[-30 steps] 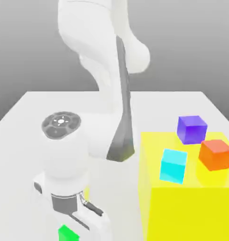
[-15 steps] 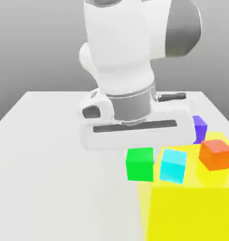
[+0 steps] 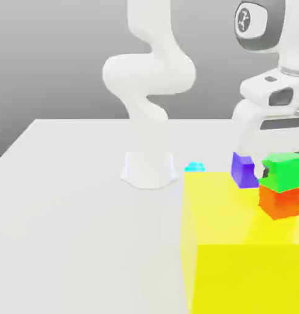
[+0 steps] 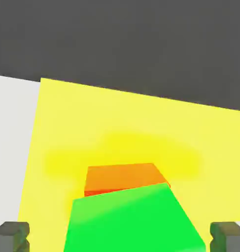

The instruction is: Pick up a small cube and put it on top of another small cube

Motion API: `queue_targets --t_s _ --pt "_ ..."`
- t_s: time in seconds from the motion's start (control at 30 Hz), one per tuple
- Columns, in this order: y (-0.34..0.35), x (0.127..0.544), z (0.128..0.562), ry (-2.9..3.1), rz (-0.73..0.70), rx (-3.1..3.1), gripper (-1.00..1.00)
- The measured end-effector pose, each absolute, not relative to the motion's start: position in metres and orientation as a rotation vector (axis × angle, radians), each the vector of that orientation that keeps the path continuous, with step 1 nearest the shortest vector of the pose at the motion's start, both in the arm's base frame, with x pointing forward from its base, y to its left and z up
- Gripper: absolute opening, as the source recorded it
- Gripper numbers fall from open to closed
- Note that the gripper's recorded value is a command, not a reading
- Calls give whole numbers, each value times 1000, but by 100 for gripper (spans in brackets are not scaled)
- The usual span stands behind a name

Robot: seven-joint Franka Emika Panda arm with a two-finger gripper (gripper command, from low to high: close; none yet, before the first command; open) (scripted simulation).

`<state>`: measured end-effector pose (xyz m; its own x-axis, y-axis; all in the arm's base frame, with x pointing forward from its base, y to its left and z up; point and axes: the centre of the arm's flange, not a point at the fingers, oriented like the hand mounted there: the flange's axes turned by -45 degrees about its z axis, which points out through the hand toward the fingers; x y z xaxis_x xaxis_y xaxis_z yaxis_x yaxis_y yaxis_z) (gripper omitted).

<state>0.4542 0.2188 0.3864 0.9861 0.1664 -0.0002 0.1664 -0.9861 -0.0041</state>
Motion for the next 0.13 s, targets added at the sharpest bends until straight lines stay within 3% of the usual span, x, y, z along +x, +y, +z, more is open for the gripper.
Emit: queue_targets --t_s 0.13 --pt "219 455 432 -262 0 -3131 100"
